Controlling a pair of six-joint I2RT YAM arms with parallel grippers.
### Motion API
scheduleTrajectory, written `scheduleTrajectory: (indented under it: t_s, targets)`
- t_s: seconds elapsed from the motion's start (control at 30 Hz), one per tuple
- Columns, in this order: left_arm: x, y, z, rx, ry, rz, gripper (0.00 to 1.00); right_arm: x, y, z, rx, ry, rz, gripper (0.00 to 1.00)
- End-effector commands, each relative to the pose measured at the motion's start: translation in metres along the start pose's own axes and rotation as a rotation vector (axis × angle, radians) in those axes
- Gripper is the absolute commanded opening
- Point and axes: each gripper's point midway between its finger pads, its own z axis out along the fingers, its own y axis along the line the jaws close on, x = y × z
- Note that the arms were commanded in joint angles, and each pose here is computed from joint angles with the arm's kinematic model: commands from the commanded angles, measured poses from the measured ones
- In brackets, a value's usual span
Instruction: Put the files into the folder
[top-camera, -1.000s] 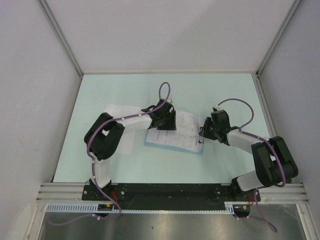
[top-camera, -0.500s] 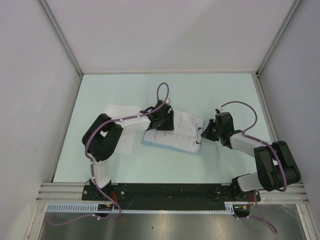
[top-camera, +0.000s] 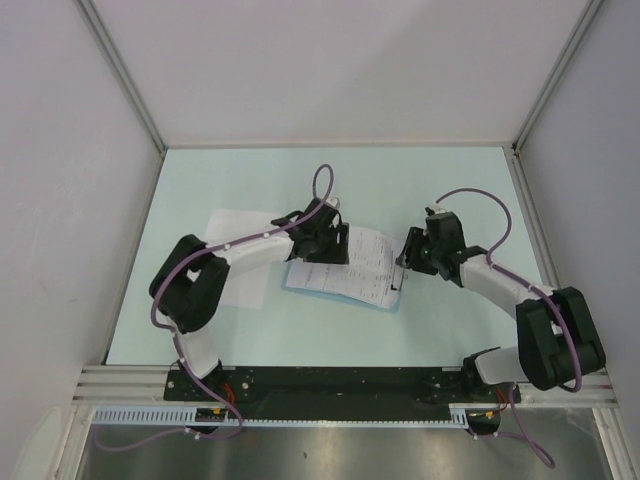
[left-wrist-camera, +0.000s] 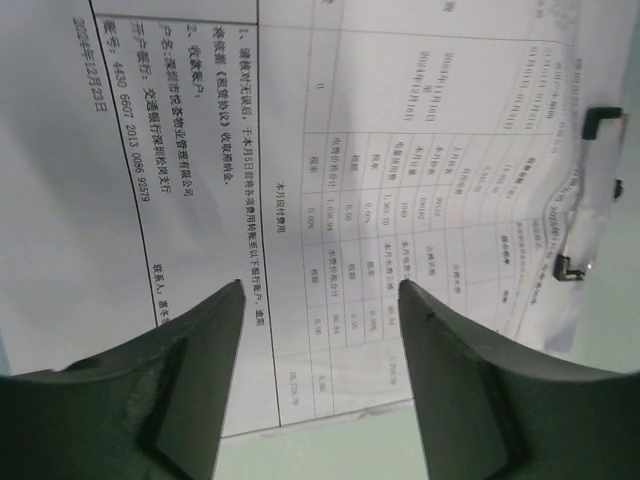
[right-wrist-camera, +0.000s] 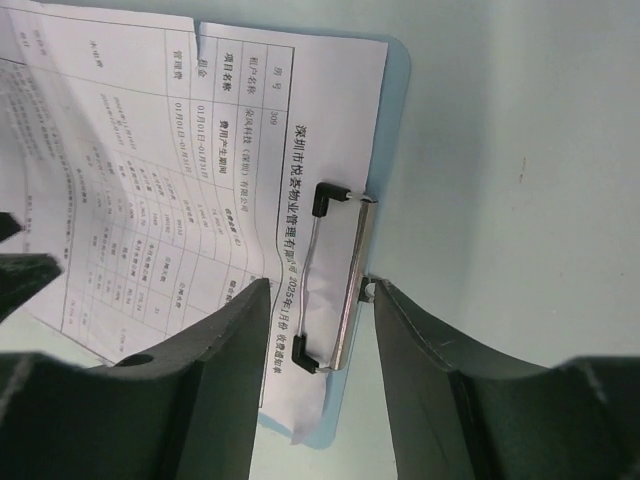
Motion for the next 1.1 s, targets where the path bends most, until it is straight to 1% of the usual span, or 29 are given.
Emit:
scheduleTrajectory:
  t_s: [0.0, 0.03, 0.07, 0.13, 0.17, 0.23, 0.27, 0.37, 0.53, 0.8, 0.87, 1.0, 1.03, 1.07]
  targets:
    - [-0.048, -0.02, -0.04, 0.092, -0.099, 0.051, 0.79, 0.003, 0.001, 0.002, 0.108, 0.045, -0.017, 0.52]
    - [-0.045, -0.01, -0.038, 0.063, -0.069, 0.051, 0.81, -0.004, -0.002, 0.003, 0.163, 0.016, -0.015, 0.53]
    - [-0.047, -0.007, -0.037, 0.053, -0.065, 0.066, 0.81, 0.004, -0.004, 0.005, 0.198, 0.041, -0.019, 0.55]
    - [-0.05, -0.005, -0.035, 0.059, -0.051, 0.07, 0.81, 0.008, -0.002, 0.007, 0.232, 0.037, -0.02, 0.56]
    - [-0.05, -0.007, -0.034, 0.065, -0.049, 0.072, 0.79, 0.012, -0.004, 0.009, 0.248, 0.045, 0.014, 0.54]
    - [-0.051, -0.013, -0.029, 0.101, -0.049, 0.064, 0.78, 0.013, -0.006, 0.011, 0.269, 0.038, 0.029, 0.48]
    - [-0.049, -0.014, -0.022, 0.107, -0.035, 0.051, 0.75, 0.013, -0.006, 0.013, 0.27, 0.035, 0.029, 0.46]
    - [-0.046, -0.017, -0.006, 0.118, -0.002, 0.035, 0.7, 0.014, -0.001, 0.019, 0.255, 0.041, 0.013, 0.47]
    - [-0.045, -0.008, 0.009, 0.069, 0.0, 0.016, 0.69, 0.023, 0.002, 0.027, 0.255, 0.071, -0.02, 0.48]
    - [-0.031, 0.012, 0.021, -0.005, 0.015, 0.014, 0.65, 0.015, 0.005, 0.03, 0.258, 0.042, -0.034, 0.48]
    - [-0.023, 0.016, 0.025, -0.015, 0.029, 0.007, 0.65, 0.016, 0.007, 0.031, 0.261, 0.055, -0.042, 0.47]
    - [-0.018, 0.019, 0.028, -0.018, 0.034, 0.002, 0.65, 0.011, 0.012, 0.028, 0.281, 0.029, -0.088, 0.42]
    - [-0.017, 0.02, 0.028, -0.018, 0.036, 0.002, 0.65, 0.01, 0.014, 0.026, 0.285, 0.025, -0.097, 0.37]
    - [-0.015, 0.021, 0.028, -0.022, 0.039, 0.001, 0.65, 0.008, 0.014, 0.026, 0.289, 0.021, -0.102, 0.36]
